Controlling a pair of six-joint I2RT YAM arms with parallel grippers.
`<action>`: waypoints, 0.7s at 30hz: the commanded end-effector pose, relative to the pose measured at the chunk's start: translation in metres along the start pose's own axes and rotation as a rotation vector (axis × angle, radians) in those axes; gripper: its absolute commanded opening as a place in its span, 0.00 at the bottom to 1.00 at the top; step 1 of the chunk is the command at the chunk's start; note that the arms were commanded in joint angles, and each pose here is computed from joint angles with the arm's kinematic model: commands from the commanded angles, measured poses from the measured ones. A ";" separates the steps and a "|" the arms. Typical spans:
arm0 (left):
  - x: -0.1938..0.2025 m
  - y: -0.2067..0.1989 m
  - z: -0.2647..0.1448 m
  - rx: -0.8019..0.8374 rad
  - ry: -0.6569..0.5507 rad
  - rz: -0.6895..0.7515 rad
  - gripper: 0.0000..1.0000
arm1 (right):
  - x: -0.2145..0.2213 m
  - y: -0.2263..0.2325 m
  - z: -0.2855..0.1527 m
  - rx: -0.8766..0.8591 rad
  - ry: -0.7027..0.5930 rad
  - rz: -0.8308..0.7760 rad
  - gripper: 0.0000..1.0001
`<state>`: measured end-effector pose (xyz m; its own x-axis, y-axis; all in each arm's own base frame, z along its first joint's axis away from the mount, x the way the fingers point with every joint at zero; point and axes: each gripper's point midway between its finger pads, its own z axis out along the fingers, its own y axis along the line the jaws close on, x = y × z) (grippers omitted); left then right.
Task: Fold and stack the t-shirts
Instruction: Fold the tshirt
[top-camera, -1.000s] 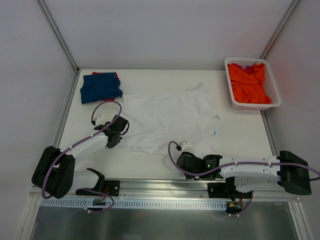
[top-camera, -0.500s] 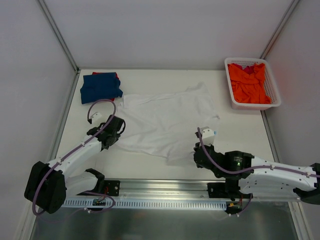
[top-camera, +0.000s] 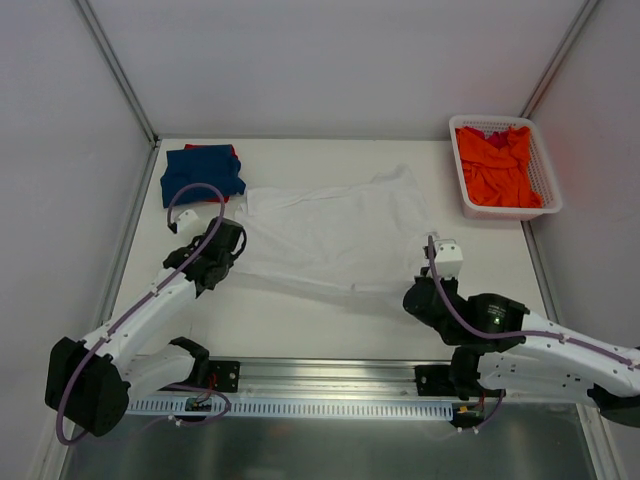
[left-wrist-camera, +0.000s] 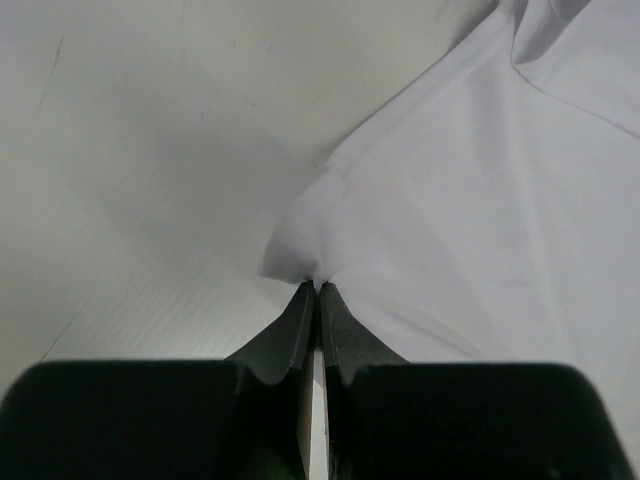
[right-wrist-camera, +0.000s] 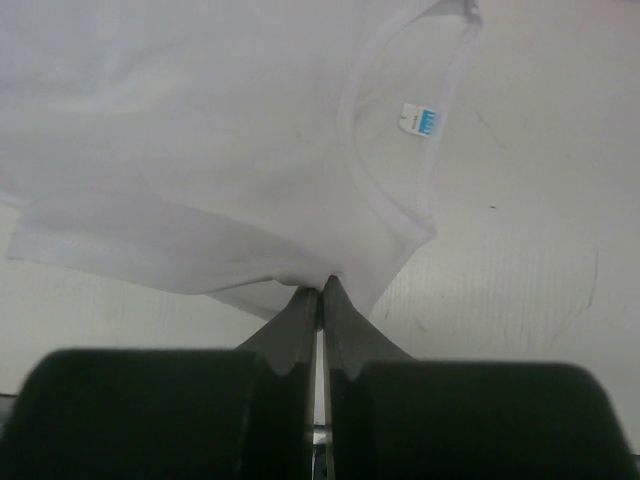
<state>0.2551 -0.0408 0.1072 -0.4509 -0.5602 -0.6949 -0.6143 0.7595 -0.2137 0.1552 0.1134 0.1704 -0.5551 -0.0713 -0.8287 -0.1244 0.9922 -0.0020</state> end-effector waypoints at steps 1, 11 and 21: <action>-0.024 0.000 -0.002 -0.037 -0.066 0.013 0.00 | -0.022 -0.021 -0.003 0.089 -0.059 -0.005 0.00; -0.042 -0.014 0.007 -0.075 -0.100 0.050 0.00 | -0.044 -0.045 0.006 0.212 -0.092 -0.038 0.00; -0.056 -0.043 0.023 -0.062 -0.115 0.081 0.00 | -0.055 -0.052 0.034 0.270 -0.059 -0.065 0.00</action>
<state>0.3042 -0.0428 0.1227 -0.4671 -0.4833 -0.7405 -0.6115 0.7814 -0.1243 0.2070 0.0699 0.1863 -0.5260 -0.1121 -0.8430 0.0726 0.9817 -0.1759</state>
